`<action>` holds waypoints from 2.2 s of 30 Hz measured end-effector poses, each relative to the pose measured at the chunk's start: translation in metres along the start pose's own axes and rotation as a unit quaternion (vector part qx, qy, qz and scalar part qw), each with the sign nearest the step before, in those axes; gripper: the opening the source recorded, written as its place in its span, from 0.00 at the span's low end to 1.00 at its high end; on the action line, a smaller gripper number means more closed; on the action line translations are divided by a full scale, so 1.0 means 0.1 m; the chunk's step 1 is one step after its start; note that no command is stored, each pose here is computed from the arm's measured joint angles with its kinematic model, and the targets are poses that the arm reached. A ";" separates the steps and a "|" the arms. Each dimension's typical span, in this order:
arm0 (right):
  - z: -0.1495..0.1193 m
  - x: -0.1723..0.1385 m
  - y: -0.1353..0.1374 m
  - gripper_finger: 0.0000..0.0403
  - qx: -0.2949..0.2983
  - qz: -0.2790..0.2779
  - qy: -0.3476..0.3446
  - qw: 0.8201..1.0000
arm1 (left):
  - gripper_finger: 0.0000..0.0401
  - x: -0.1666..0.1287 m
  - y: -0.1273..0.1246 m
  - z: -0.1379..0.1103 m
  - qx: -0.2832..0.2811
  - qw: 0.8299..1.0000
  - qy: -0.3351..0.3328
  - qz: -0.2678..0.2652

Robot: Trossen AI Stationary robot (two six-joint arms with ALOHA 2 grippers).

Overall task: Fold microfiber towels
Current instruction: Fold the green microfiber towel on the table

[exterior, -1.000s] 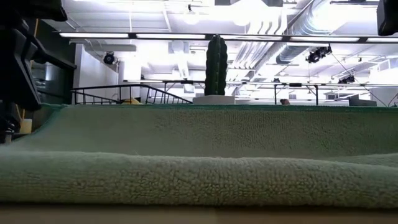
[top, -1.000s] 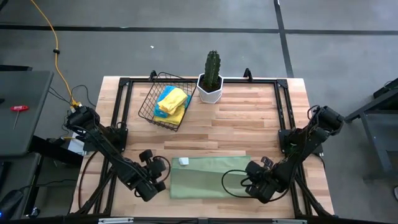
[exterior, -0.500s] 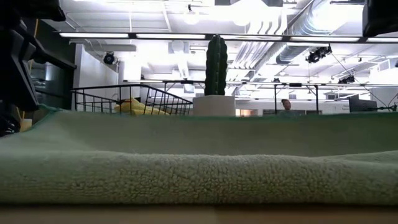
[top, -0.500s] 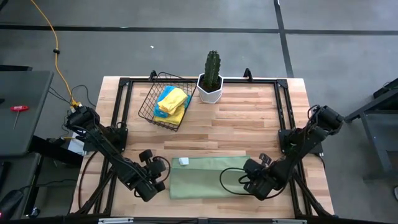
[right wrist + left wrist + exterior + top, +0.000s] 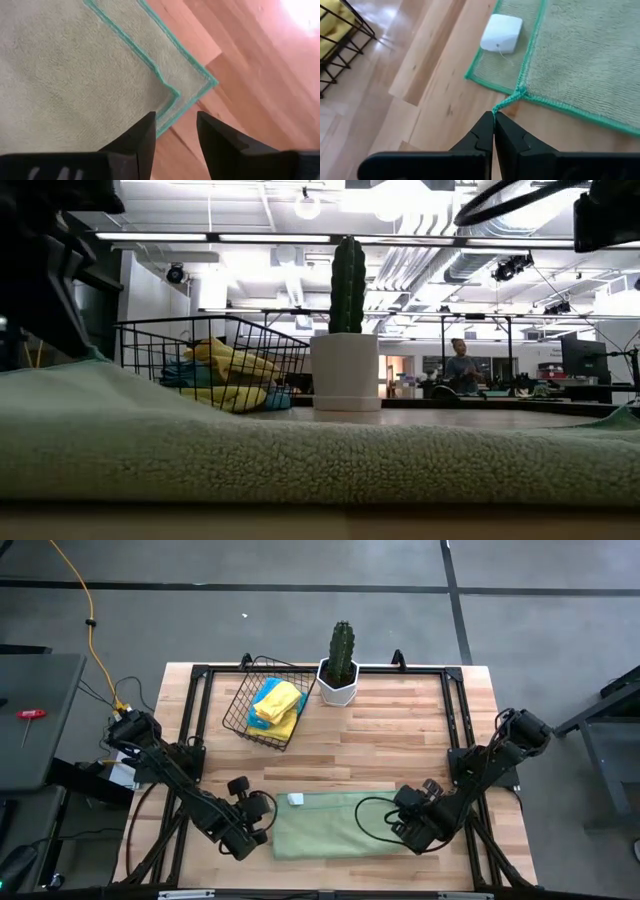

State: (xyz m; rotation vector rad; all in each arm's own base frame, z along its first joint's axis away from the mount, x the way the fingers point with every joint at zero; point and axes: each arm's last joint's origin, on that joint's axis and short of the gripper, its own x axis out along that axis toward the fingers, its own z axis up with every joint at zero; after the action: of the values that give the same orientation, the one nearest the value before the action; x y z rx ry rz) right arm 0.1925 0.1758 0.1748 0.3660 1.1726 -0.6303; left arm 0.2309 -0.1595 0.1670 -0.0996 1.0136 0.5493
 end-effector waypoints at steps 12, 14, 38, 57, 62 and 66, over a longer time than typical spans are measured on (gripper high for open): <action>-0.07 0.27 -0.09 0.34 -0.077 0.010 -0.042 0.996 | 0.00 0.03 0.02 0.04 -0.007 1.000 0.003 0.004; -0.11 0.35 -0.13 0.34 -0.078 0.012 -0.042 0.996 | 0.00 0.03 0.02 0.04 -0.007 1.000 0.003 0.004; -0.14 0.45 -0.09 0.23 -0.156 0.062 -0.070 0.983 | 0.00 0.03 0.02 0.04 -0.011 1.000 0.003 0.004; -0.16 0.07 -0.15 0.00 -0.156 0.025 -0.069 0.985 | 0.00 0.07 0.01 0.10 -0.005 1.000 -0.004 -0.007; -0.14 0.07 -0.15 0.00 -0.150 0.018 -0.082 0.985 | 0.00 0.18 0.05 0.17 -0.018 1.000 0.002 0.010; -0.09 0.10 -0.16 0.00 -0.140 0.015 -0.080 0.987 | 0.00 0.20 0.08 0.19 -0.019 1.000 -0.005 0.024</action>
State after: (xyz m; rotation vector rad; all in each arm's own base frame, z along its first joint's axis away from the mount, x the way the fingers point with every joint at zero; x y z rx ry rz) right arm 0.1784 0.1656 0.1634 0.0918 1.0813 -0.4524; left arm 0.2502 -0.1386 0.1620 -0.1063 0.9979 0.6124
